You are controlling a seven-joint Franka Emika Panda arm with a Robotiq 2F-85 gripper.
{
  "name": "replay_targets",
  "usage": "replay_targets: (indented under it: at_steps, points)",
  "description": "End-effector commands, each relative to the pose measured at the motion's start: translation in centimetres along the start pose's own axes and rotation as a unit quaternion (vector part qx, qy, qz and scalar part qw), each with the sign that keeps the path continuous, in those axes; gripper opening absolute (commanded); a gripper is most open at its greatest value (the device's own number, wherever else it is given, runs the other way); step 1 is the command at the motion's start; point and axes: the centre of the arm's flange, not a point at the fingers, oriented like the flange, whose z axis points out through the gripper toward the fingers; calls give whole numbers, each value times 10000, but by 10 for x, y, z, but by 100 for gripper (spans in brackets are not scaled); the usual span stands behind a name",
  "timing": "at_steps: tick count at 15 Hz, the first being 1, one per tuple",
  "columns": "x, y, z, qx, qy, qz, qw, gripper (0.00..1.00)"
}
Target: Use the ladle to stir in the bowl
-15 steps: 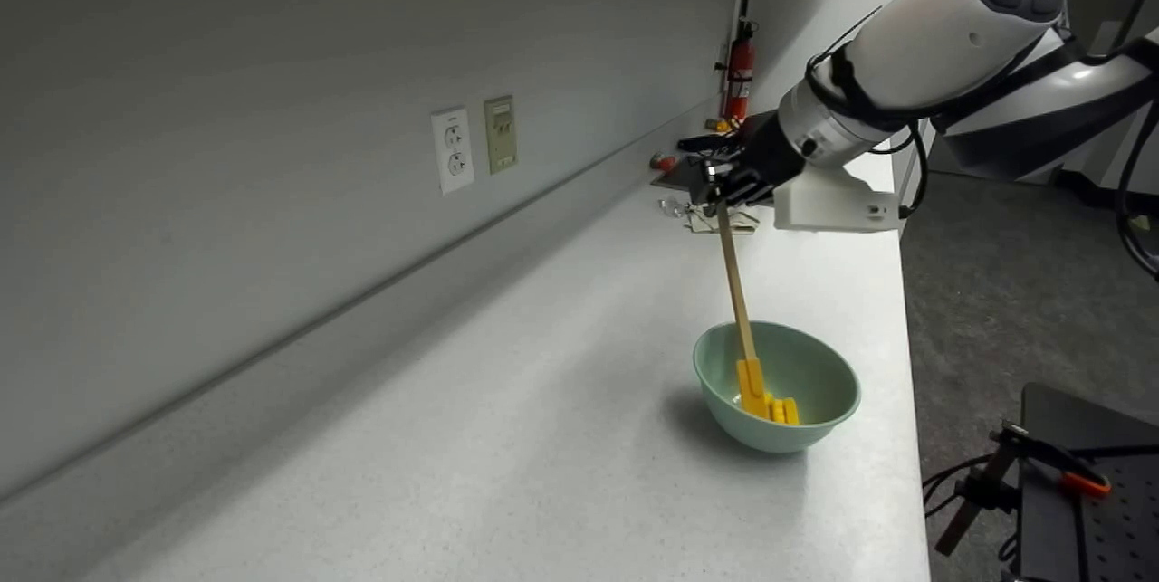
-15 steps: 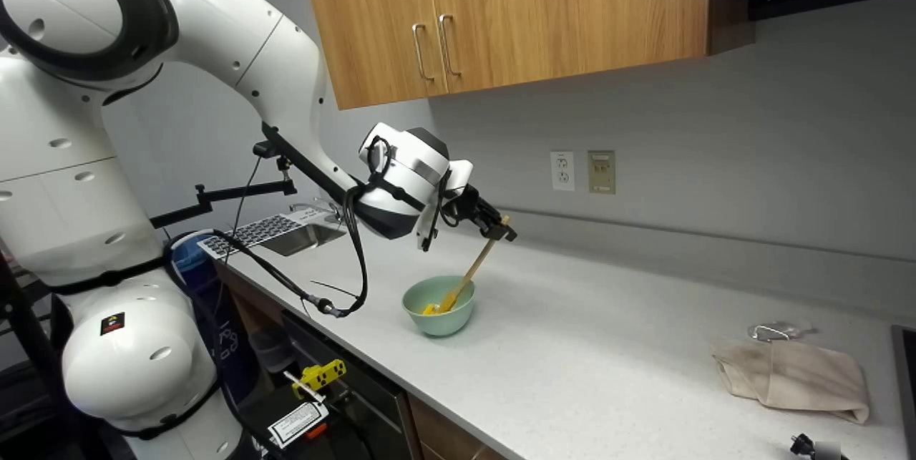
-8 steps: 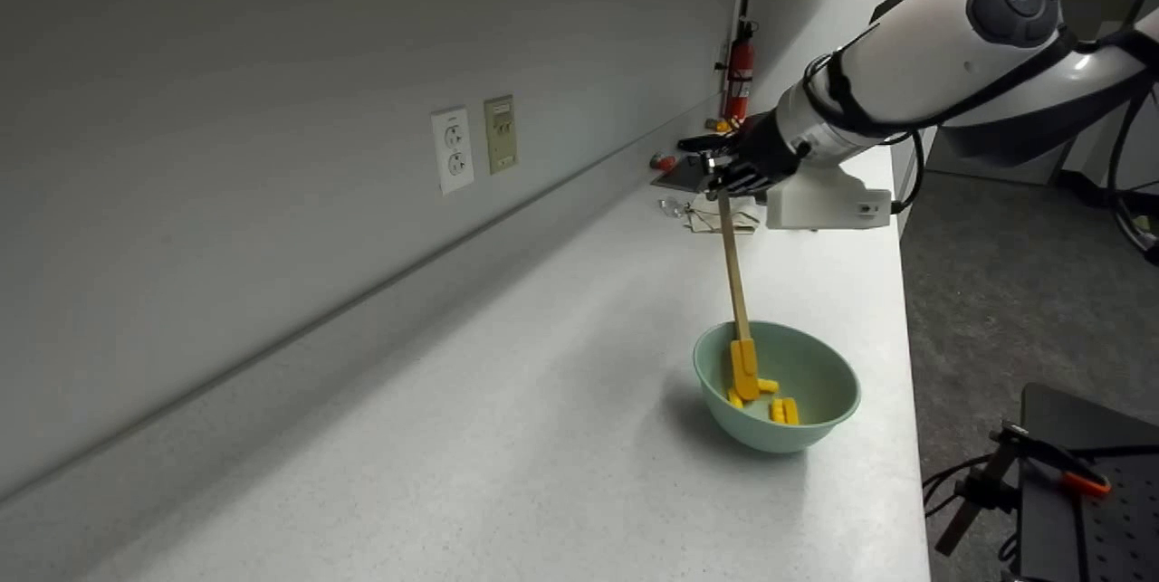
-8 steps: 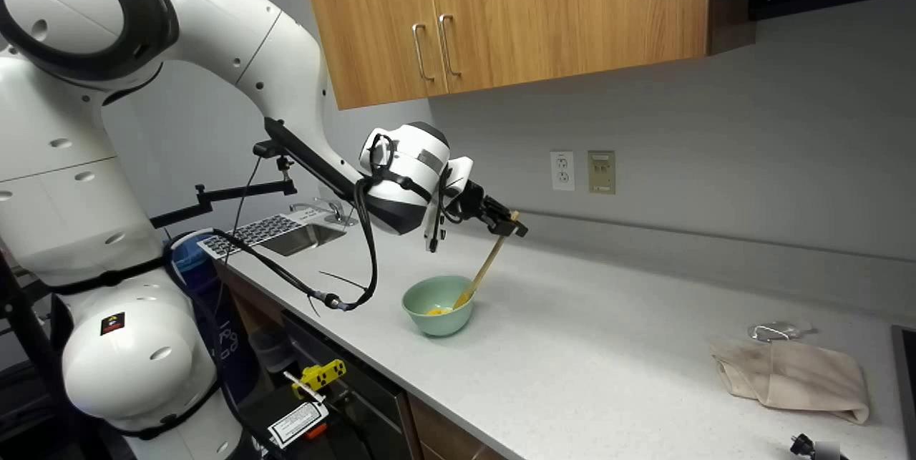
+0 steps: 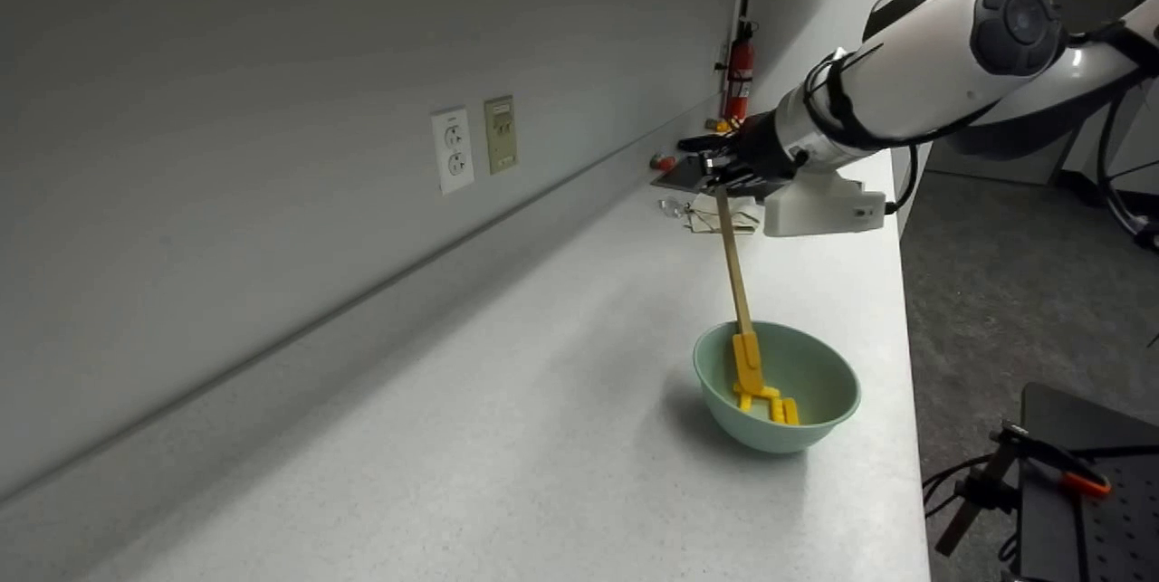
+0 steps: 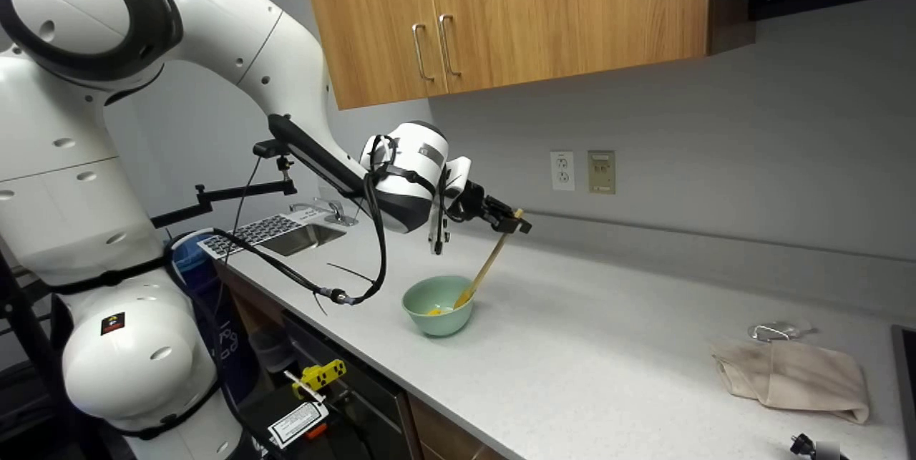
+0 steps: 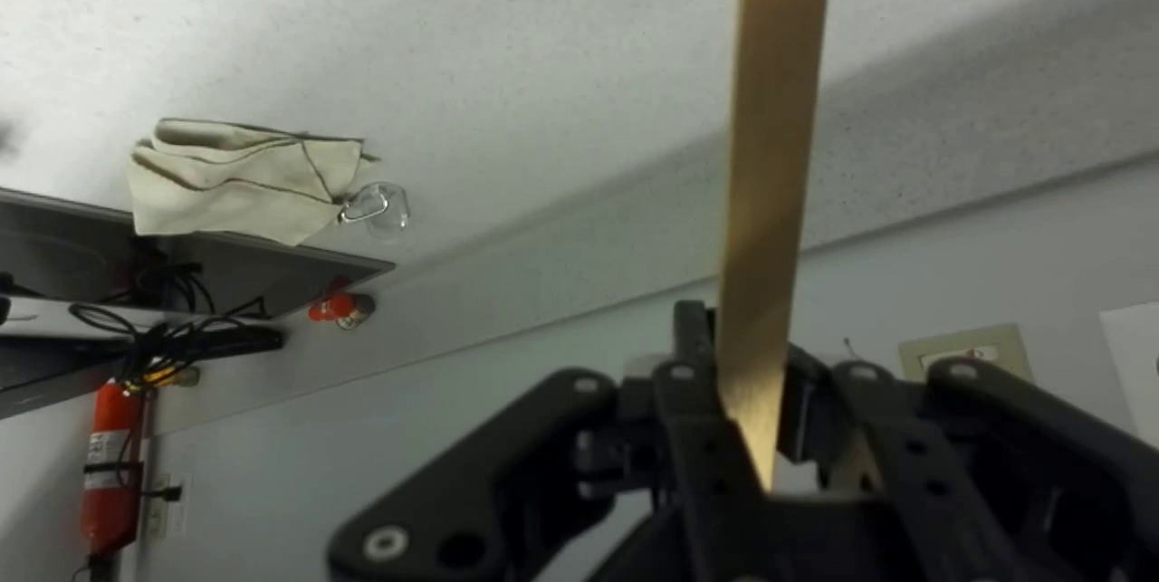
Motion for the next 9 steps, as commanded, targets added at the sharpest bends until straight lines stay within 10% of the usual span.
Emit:
replay_targets:
  at_steps: [1, 5, 9]
  points:
    - [-5, -6, -12, 268, -679, 114, 9973, 2]
    - [-8, -4, -10, 562, -1253, 417, 9896, 2]
    - [-11, -4, -8, 381, -739, 378, 9958, 2]
